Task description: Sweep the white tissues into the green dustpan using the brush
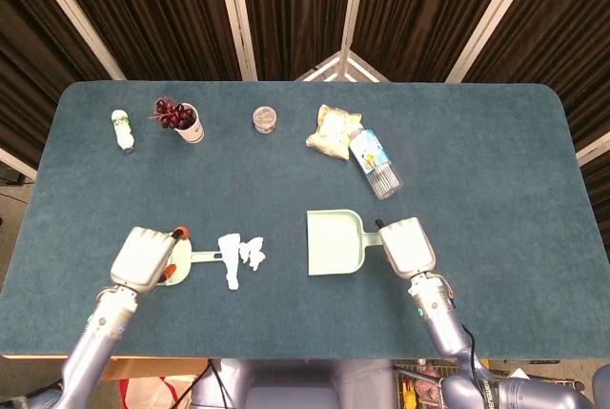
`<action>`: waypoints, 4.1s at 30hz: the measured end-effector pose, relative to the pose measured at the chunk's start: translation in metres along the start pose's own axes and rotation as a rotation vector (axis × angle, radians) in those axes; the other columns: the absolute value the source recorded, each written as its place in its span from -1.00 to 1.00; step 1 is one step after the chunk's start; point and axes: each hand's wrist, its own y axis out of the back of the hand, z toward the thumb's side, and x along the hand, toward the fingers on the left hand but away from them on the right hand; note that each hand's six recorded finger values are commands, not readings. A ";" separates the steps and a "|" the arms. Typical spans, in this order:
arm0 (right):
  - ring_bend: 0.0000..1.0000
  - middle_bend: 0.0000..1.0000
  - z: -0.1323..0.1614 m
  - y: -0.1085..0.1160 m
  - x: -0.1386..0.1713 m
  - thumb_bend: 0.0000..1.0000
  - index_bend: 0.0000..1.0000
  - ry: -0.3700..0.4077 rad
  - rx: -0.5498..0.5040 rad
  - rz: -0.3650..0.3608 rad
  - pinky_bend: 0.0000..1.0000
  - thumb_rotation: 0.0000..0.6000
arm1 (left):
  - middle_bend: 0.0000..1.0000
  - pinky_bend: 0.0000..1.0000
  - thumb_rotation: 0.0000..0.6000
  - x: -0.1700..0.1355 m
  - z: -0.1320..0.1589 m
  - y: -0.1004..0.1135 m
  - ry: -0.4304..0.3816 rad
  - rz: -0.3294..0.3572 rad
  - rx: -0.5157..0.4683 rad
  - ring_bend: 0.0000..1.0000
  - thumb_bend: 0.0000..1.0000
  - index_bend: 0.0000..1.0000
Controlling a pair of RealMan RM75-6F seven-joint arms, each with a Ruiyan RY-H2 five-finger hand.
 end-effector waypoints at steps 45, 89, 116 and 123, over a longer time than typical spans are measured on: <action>0.64 0.70 -0.007 0.000 -0.004 -0.01 0.34 -0.005 0.006 -0.011 0.63 1.00 | 0.91 0.80 1.00 0.051 0.034 -0.069 0.109 -0.129 0.032 0.92 -0.30 -0.02; 0.64 0.70 0.001 0.009 -0.001 0.00 0.35 0.007 0.015 -0.025 0.63 1.00 | 1.00 1.00 1.00 0.049 0.053 -0.042 0.088 0.016 -0.287 1.00 0.36 0.59; 0.63 0.69 0.008 0.019 0.003 0.01 0.39 0.024 0.060 -0.047 0.63 1.00 | 1.00 1.00 1.00 0.042 0.100 -0.016 0.041 0.062 -0.565 1.00 0.38 0.60; 0.63 0.70 0.012 0.015 0.002 0.01 0.39 0.011 0.160 -0.057 0.63 1.00 | 1.00 1.00 1.00 0.041 0.108 -0.015 0.028 0.071 -0.579 1.00 0.38 0.60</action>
